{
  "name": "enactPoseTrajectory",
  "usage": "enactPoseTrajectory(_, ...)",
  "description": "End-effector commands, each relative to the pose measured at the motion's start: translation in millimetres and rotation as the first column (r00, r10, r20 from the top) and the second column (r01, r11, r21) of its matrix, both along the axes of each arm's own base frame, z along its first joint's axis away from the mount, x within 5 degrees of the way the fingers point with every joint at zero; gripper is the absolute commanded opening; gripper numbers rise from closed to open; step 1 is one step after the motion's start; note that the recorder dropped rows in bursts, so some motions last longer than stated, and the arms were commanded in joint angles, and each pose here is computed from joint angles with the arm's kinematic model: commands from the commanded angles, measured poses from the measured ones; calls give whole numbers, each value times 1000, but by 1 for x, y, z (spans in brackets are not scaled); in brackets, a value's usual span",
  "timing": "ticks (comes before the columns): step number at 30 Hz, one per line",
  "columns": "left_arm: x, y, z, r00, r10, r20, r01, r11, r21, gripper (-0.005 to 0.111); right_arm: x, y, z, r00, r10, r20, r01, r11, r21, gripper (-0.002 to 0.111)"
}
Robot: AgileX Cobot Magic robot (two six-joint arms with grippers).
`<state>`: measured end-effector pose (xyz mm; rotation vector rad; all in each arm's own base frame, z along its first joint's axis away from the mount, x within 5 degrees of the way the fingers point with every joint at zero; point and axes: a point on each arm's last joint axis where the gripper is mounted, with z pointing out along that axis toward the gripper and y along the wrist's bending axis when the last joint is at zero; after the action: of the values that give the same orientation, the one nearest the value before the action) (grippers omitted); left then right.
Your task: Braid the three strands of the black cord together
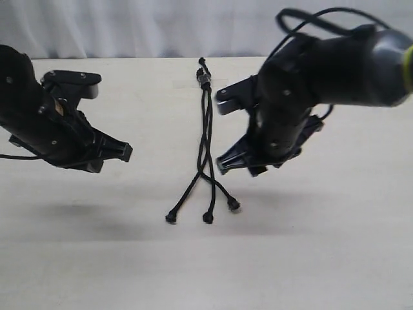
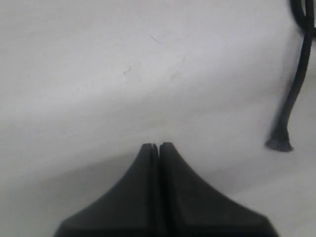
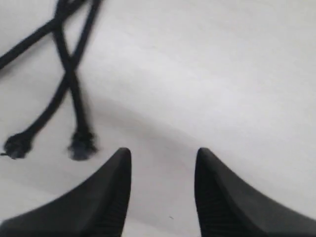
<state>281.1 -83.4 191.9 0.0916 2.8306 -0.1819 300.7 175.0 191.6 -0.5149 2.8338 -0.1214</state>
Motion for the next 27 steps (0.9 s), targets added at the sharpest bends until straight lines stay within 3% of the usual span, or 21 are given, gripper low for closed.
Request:
enactPoseTrajectory(1,-18,23,35,998,-62,15,62,998,15,0,-17,-63,14,994,-109,-18,109,994,-14,19)
enactPoseTrajectory(3,-26,44,44,999,-35,-28,34,999,-42,0,-31,-94,17,986,-166,-23,166,986,-22,4)
enactPoseTrajectory(7,-39,78,69,996,87,1,-84,970,-228,0,-63,-139,35,959,-282,28,282,959,2,4)
enactPoseTrajectory(9,-52,84,87,989,114,98,-83,956,-280,0,-84,-152,48,944,-318,85,316,948,34,4)
enactPoseTrajectory(14,-101,81,110,908,166,383,-80,970,-231,0,-138,-157,82,897,-349,273,298,931,211,4)
enactPoseTrajectory(19,-157,79,98,807,161,568,-94,985,-146,0,-188,-164,106,762,-363,536,181,915,361,4)
enactPoseTrajectory(22,-177,78,78,757,176,629,-116,984,-137,0,-207,-166,100,666,-367,649,97,906,412,4)
enactPoseTrajectory(25,-185,80,78,665,199,720,-144,980,-138,0,-218,-166,88,581,-367,726,21,899,438,4)
enactPoseTrajectory(27,-190,80,78,664,168,729,-138,985,-102,0,-222,-167,76,556,-366,746,-1,897,441,4)
